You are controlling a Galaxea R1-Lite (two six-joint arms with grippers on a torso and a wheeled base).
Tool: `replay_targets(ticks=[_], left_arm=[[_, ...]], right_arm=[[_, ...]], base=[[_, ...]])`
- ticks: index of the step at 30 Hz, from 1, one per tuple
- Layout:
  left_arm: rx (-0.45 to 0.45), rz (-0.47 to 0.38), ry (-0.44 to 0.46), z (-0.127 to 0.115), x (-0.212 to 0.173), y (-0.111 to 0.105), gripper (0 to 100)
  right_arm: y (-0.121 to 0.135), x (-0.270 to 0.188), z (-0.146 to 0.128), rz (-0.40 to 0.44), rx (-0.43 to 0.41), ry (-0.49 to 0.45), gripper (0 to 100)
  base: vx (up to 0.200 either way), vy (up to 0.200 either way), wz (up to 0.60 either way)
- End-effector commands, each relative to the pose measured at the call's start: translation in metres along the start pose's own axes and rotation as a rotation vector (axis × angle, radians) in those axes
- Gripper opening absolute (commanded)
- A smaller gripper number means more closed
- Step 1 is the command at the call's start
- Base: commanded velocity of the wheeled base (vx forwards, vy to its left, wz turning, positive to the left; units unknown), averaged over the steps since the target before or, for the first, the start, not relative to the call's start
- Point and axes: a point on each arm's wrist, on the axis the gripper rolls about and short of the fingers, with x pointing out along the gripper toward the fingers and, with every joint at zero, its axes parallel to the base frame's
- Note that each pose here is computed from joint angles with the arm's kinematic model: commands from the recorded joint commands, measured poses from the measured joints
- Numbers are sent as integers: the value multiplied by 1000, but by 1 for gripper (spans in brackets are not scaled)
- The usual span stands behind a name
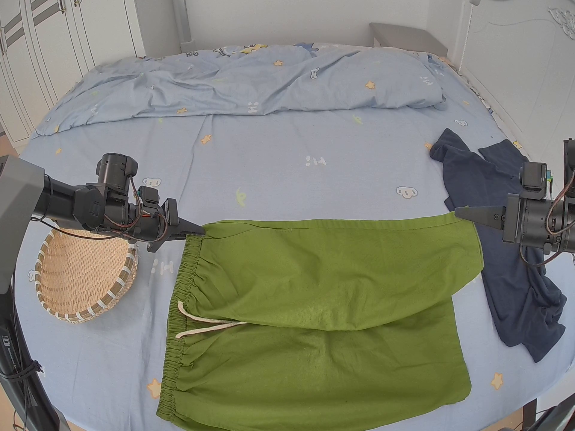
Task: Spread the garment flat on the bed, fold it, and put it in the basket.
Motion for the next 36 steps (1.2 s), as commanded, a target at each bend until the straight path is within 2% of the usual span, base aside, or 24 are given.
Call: replay_targets(ticks=[1,8,9,12,18,23,29,36], left_arm=[[0,1,-6,1,-2,0,0],[8,7,-70,10,-29,-3,0],[11,4,-103,14,-43,-4,0],[21,3,-123,16,-52,-7,0],[47,3,-153,18,-52,-8,0],[78,-9,-187,17,-51,-6,0],[115,-27,-227,15,-47,-3,0],[136,-32,-256,19,-47,0,0]], right_arm=[[3,-6,2,3,-9,-18,0],[-10,-3,9,-30,2,-41,0],[-18,5,14,-39,5,-49,0],[-32,20,27,-59,1,-77,0],[-60,47,55,-86,-5,-113,0],[-74,67,61,-93,-6,-111,0],[-101,106,69,-81,-39,-168,0],[-114,127,79,-77,-53,-189,0]], base=[[0,0,0],[0,0,0],[0,0,0],[0,0,0],[0,0,0],[0,0,0],[0,0,0],[0,0,0]])
